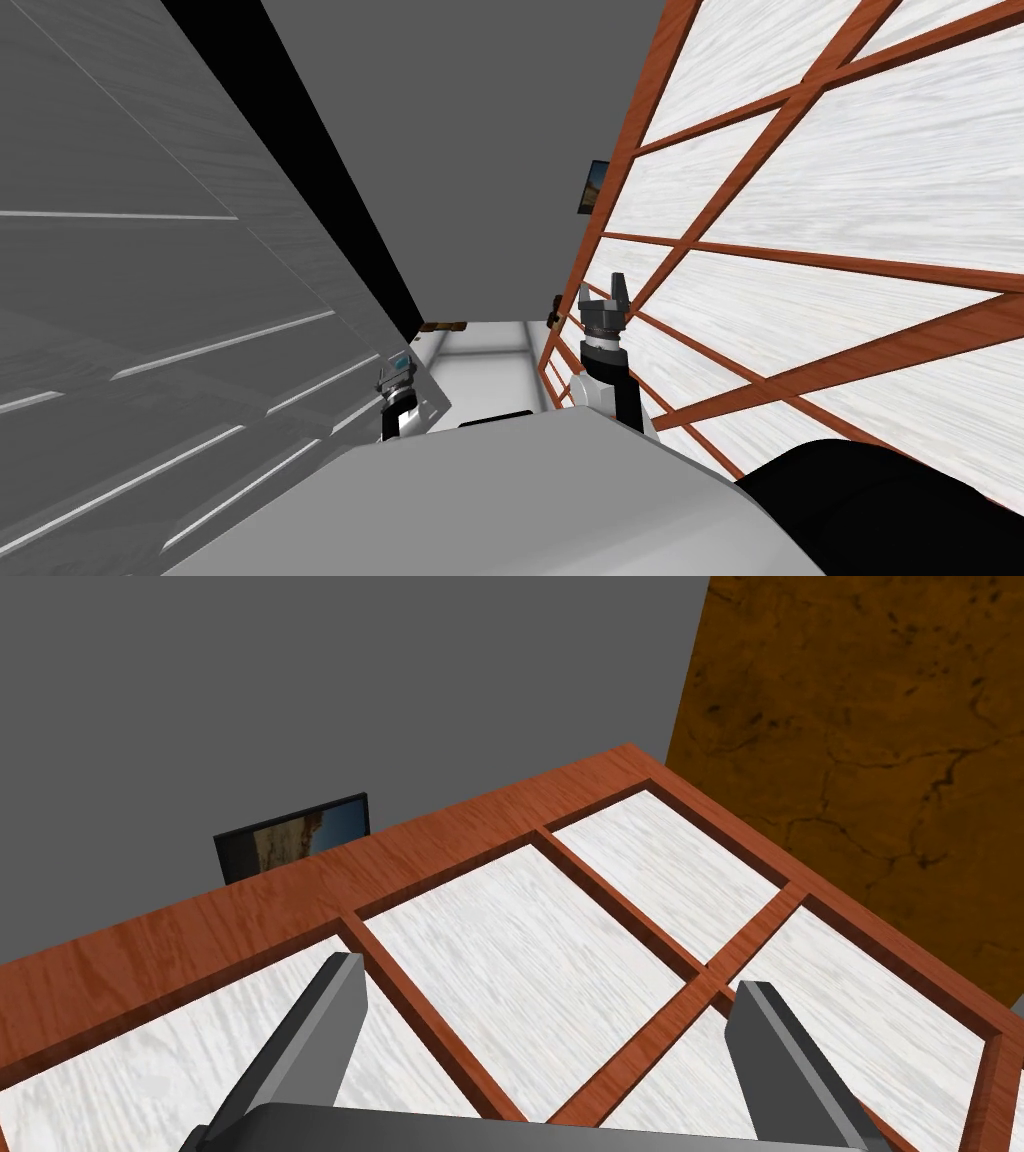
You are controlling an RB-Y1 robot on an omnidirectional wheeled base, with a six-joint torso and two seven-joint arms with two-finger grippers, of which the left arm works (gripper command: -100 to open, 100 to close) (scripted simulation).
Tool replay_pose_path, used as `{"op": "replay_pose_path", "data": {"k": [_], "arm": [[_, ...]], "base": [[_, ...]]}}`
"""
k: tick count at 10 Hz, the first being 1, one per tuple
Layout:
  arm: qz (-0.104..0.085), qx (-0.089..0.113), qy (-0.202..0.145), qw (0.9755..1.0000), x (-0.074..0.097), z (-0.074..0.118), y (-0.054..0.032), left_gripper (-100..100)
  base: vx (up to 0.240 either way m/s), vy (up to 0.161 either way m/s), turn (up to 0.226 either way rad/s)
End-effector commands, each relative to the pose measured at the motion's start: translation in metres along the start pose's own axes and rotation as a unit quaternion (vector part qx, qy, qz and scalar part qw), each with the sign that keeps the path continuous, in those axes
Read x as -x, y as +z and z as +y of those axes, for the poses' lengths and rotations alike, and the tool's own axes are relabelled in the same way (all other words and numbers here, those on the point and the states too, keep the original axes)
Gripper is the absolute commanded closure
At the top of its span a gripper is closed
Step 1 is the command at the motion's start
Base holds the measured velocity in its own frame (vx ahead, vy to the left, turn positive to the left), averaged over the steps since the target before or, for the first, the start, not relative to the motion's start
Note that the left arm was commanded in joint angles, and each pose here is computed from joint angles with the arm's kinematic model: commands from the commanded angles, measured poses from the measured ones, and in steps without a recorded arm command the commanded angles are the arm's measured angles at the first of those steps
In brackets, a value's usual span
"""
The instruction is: Push the door open
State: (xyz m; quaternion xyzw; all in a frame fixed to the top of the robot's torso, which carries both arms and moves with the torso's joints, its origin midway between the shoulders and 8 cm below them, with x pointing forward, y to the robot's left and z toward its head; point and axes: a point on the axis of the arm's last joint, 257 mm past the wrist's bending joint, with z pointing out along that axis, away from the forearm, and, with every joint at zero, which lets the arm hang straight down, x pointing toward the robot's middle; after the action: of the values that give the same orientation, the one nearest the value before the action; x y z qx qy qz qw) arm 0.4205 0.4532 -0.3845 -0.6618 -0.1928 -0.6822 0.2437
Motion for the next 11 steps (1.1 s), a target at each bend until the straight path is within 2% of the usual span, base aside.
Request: {"op": "replay_pose_path", "data": {"k": [1, 2, 4, 7, 9, 10, 11], "arm": [[0.011, -0.013, 0.004, 0.9998, -0.008, -0.014, 0.0036, 100], [0.007, -0.013, 0.004, 0.9999, -0.004, -0.015, 0.0017, 100], [0.011, -0.013, 0.004, 0.9998, -0.008, -0.014, 0.0036, 100], [0.007, -0.06, 0.001, 0.9982, -0.006, -0.046, 0.0008, 100], [0.001, -0.059, 0.002, 0.9982, -0.001, -0.046, -0.0017, 100], [0.007, -0.06, 0.001, 0.9982, -0.006, -0.046, 0.0008, 100], [0.003, -0.086, -0.002, 0.9963, -0.004, -0.062, -0.003, 100]], "base": [[0.039, 0.013, 0.019], [0.015, 0.006, -0.008], [0.0, 0.0, 0.0], [0.099, 0.033, -0.09], [0.092, 0.03, -0.004], [0.018, 0.014, -0.013], [0.086, 0.033, -0.117]]}}
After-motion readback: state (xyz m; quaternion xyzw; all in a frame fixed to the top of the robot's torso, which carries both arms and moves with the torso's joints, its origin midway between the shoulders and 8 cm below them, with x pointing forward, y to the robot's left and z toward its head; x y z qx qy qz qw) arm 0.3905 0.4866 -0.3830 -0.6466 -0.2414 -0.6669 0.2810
